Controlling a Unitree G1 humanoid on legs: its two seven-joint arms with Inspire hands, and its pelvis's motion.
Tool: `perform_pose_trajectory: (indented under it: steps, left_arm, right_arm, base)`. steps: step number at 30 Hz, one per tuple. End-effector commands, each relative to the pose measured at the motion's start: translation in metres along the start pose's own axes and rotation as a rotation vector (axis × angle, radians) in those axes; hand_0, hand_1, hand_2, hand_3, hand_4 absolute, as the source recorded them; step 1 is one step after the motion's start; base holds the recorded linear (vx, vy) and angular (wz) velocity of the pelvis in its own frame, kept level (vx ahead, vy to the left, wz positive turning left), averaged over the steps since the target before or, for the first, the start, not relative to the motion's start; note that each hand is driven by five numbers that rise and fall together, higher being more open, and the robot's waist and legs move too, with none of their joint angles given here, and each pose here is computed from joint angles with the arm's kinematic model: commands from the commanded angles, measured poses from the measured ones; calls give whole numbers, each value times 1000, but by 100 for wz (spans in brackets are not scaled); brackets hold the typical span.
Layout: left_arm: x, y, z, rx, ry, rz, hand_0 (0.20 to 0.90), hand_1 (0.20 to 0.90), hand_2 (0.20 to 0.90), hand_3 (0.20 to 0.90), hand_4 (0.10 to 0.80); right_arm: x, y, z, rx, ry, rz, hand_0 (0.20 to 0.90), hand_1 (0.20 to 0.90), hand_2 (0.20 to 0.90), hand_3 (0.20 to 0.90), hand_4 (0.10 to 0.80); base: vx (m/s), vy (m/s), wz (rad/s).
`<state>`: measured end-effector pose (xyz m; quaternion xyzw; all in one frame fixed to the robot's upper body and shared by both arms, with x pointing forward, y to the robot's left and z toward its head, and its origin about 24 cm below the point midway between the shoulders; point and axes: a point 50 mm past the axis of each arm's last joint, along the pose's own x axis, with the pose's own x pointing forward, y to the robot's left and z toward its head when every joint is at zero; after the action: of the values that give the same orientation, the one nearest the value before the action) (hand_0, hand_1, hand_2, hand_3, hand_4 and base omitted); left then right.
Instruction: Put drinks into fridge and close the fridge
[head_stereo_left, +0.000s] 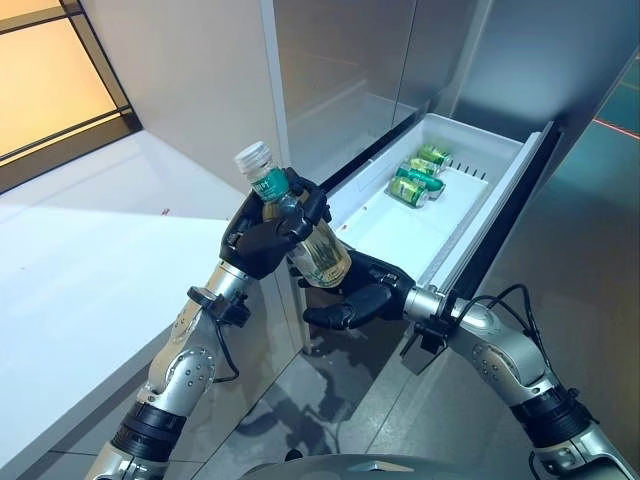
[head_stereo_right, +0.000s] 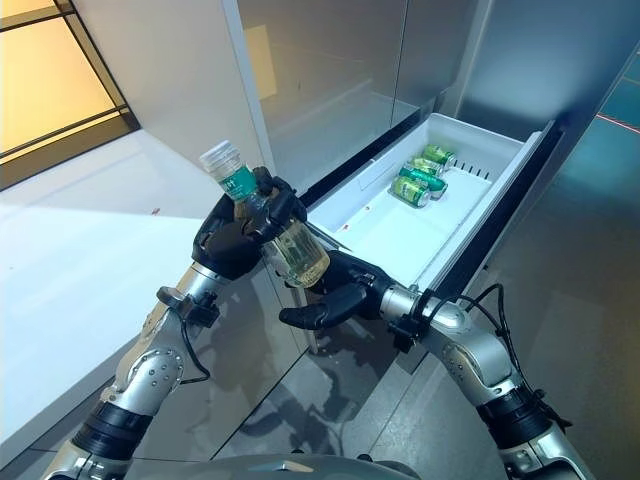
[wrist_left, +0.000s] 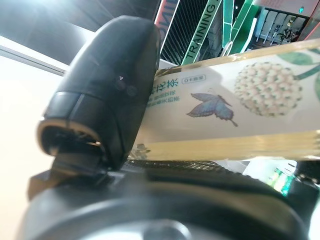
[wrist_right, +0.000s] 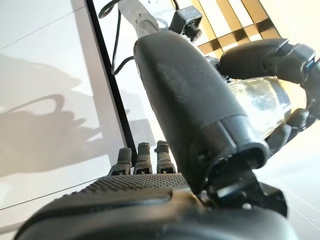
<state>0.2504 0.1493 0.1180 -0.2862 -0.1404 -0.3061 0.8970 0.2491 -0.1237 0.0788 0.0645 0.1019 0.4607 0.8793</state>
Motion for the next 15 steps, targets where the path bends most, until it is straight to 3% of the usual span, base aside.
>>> perform_pose_trajectory:
  steps: [1,5,15]
  left_arm:
    - [47,-44,53,165,-275,-275,300,300,300,200,100]
    - [51,-44,57,335,-286,-256,300,300,300,200,100]
    - [55,-50,44,319,-231,-318,300,300,300,200,100]
  right_arm:
    - [12,20,70,-114,-301,131,900,900,900,900,800]
    - [12,19,79,-161,-306,123,900,900,900,900,800]
    - [12,11,87,-182,-342,21,900,900,900,900,800]
  base:
    - [0,0,0]
    - [0,0,0]
    - [0,0,0]
